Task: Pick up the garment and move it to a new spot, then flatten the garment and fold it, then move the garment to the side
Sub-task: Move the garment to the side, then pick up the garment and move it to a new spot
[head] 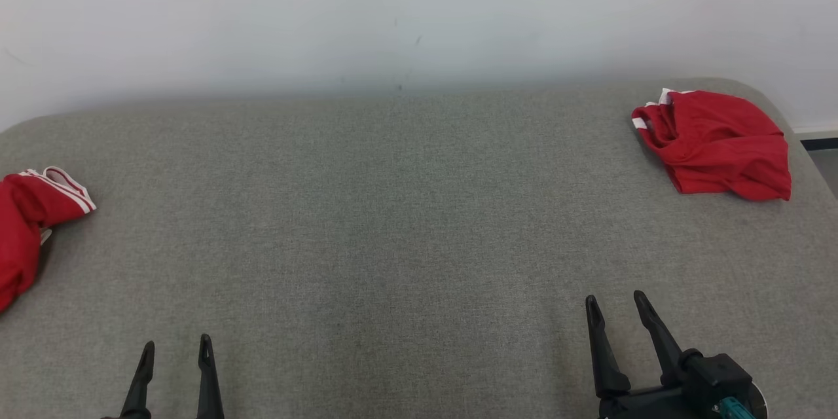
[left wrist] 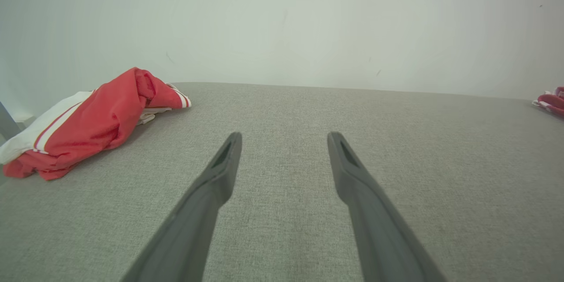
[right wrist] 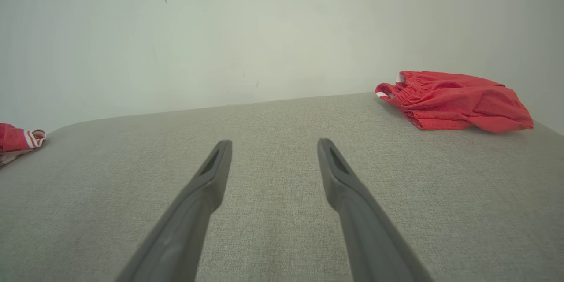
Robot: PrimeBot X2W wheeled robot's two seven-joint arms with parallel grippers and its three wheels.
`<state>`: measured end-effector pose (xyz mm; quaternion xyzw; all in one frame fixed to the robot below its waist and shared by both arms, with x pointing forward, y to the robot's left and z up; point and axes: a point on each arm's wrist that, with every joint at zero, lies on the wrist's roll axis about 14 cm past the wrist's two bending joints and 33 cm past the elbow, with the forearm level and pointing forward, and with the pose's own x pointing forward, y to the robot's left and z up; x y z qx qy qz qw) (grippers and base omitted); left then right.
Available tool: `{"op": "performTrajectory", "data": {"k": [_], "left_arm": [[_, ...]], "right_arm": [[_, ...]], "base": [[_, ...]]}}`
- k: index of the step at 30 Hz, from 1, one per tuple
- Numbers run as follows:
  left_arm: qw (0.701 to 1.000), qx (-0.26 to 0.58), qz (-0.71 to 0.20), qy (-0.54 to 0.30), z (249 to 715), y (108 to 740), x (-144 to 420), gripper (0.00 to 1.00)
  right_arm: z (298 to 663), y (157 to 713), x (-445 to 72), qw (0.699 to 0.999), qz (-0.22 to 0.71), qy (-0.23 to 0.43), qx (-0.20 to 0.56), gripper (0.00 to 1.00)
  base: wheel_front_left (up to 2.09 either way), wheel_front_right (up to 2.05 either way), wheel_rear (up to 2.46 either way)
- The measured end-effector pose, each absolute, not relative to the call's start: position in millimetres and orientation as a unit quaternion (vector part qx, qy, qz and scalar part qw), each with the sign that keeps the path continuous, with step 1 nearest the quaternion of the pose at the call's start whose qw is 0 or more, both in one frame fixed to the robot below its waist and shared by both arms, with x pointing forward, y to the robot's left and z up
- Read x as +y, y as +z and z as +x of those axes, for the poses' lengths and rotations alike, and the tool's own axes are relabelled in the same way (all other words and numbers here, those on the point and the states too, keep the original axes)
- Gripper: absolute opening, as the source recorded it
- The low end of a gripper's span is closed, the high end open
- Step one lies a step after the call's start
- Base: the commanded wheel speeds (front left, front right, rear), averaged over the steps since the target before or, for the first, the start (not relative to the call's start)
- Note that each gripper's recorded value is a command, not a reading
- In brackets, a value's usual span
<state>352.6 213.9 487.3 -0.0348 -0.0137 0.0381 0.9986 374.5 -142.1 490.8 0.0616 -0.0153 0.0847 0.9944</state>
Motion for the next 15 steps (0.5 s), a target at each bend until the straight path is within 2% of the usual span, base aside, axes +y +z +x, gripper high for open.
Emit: {"op": "performTrajectory", "data": {"k": [15], "left_arm": [[0.999, 0.010, -0.012, 0.032, 349, 474, 215, 1.00]], "right_arm": [[371, 487, -144, 0.995, 0.059, 0.082, -0.010, 1.00]], "base": [[0.00, 0.00, 0.00]]}}
